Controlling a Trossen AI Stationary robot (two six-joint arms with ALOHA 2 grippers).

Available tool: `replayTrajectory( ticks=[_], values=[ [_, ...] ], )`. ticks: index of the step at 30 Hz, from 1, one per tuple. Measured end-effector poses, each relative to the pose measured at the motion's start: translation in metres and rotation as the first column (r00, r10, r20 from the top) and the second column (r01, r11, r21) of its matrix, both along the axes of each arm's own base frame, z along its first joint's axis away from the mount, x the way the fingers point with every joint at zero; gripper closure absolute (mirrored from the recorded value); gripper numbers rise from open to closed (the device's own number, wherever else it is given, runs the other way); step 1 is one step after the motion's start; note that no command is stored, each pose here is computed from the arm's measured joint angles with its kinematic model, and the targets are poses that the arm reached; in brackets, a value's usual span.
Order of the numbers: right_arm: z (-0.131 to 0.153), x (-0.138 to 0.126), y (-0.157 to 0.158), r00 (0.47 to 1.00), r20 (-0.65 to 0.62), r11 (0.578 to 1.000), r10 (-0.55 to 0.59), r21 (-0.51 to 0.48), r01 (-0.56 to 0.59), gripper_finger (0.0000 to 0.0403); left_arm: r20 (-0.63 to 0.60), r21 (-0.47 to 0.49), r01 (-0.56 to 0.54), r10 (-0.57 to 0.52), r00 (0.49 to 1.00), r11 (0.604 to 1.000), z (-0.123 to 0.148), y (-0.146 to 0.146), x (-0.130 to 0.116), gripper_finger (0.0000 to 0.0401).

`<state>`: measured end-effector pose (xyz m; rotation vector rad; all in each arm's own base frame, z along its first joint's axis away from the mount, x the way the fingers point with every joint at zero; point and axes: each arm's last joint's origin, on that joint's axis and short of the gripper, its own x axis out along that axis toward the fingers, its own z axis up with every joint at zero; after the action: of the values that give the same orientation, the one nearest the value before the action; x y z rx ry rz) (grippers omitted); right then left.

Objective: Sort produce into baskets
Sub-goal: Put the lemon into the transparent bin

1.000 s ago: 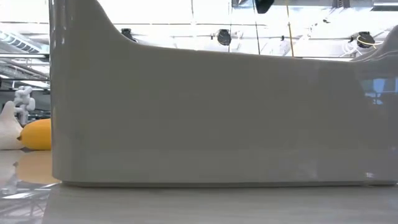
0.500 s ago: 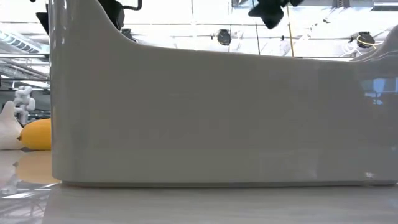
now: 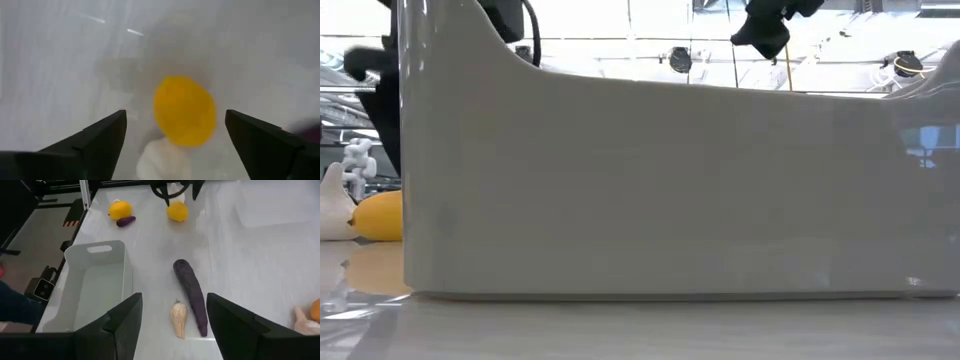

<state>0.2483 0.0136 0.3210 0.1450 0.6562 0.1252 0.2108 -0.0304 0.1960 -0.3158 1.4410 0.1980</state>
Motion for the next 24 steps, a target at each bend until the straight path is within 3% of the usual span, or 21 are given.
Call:
replayTrajectory(
  ticks=[8, 18, 24],
  values=[
    [0.0, 0.0, 0.0, 1.0, 0.0, 1.0, 0.0, 0.0, 0.0, 0.0189, 0.059, 0.014, -0.037, 0.036, 0.998, 0.999, -0.027, -0.001, -0.004, 0.0051],
    [0.0, 0.0, -0.001, 1.0, 0.0, 1.0, -0.024, -0.018, 0.024, 0.0189, 0.016, -0.04, -0.019, 0.019, 1.0, 0.999, -0.043, -0.003, -0.015, 0.0053],
    [0.0, 0.0, -0.002, 0.999, 0.002, 0.998, -0.047, -0.039, 0.047, 0.0189, 0.021, -0.046, -0.017, 0.018, 1.0, 0.999, -0.042, -0.003, -0.014, 0.0101]
  ],
)
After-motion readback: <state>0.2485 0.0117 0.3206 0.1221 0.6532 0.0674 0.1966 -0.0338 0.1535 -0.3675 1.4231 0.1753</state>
